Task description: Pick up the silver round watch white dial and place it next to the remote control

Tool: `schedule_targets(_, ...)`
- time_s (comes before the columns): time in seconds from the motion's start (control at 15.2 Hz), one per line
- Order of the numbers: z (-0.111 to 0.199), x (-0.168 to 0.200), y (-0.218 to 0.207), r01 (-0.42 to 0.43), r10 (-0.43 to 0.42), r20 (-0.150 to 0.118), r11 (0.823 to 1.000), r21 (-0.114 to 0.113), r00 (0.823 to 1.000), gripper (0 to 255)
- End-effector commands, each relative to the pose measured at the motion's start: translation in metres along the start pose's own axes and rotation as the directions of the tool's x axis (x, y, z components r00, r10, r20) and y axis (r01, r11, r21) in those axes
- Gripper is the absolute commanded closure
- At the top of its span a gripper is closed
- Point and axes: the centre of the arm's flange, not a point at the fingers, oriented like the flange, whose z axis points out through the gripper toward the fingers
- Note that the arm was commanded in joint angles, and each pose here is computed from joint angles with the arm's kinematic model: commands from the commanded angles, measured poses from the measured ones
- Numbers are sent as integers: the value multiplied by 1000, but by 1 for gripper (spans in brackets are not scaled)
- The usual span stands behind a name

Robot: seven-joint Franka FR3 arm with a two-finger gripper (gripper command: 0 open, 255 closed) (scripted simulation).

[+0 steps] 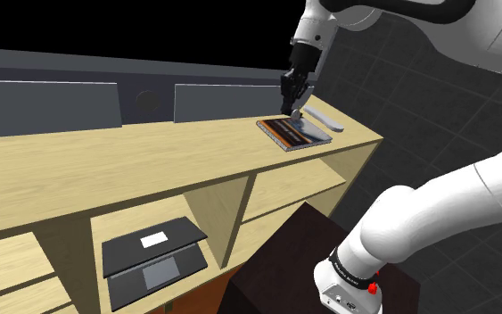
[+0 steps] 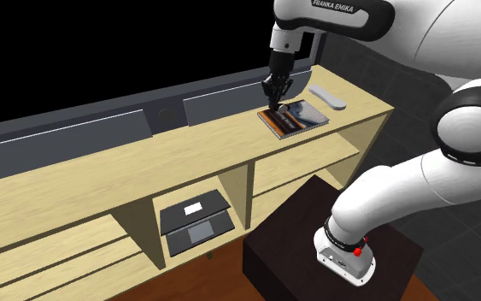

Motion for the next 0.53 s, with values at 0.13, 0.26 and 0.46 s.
schedule_targets(0.13, -11, -13, 50, 2, -2, 1, 1000, 0, 1000, 255)
schedule_targets(0.26, -17, -19, 75, 2, -2, 1, 1000, 0, 1000, 255)
schedule_targets(0.46, -25, -28, 113, 2, -2, 1, 1000, 0, 1000, 255)
